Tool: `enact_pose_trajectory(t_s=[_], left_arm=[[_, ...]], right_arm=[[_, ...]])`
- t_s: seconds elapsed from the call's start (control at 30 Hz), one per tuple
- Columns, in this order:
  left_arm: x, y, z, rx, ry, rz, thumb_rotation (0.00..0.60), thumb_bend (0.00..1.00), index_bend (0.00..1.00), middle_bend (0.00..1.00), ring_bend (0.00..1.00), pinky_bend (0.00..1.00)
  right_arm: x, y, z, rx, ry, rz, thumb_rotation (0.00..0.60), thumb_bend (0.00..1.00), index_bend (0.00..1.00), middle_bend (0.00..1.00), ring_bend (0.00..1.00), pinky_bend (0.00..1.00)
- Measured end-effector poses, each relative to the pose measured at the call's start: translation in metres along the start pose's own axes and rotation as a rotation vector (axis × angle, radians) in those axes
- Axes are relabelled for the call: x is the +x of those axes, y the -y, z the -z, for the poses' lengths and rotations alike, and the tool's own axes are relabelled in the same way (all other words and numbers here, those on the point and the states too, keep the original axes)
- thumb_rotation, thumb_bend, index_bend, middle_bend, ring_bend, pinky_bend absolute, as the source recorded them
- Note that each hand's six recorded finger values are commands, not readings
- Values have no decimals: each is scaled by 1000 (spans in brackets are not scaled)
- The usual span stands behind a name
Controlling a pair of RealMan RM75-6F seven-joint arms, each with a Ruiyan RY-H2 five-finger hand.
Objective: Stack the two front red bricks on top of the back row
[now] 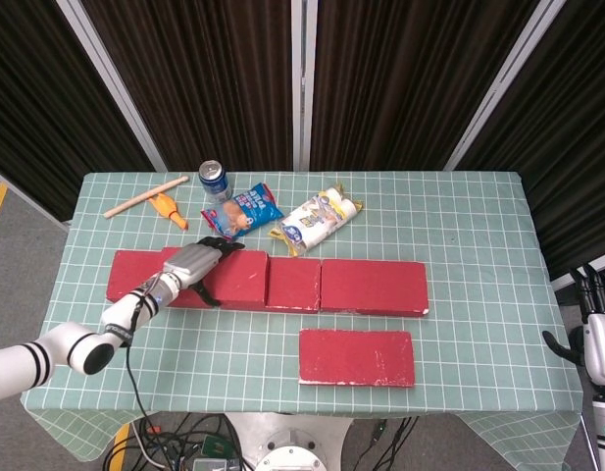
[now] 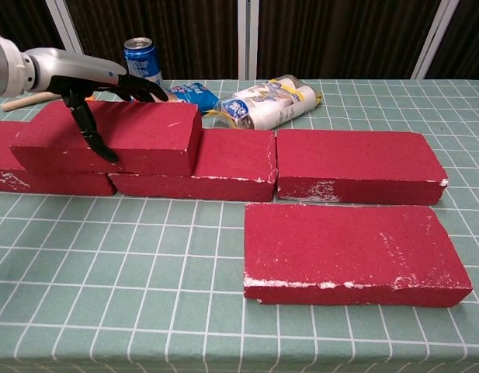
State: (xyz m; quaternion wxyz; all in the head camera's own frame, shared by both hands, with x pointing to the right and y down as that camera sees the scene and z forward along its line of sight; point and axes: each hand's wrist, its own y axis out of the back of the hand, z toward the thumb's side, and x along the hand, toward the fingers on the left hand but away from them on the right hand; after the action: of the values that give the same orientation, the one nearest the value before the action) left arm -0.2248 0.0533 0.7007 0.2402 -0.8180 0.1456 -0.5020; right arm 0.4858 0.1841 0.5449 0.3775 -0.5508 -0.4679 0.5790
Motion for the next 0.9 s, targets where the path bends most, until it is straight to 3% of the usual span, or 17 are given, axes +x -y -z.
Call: enact_pose_trajectory(t_s=[0.53,0.9], left_arm=[[0,0,-1,-10,6,2,600,40,66,3,0,0],[-5,-4,-2,-17,12,-21,600,41,62,0,0,0]], right_arm=[[0,2,1,-1,4,-6,600,109,0,0,0,0],[0,1,0,-1,-2,-3,600,108,0,0,0,0]])
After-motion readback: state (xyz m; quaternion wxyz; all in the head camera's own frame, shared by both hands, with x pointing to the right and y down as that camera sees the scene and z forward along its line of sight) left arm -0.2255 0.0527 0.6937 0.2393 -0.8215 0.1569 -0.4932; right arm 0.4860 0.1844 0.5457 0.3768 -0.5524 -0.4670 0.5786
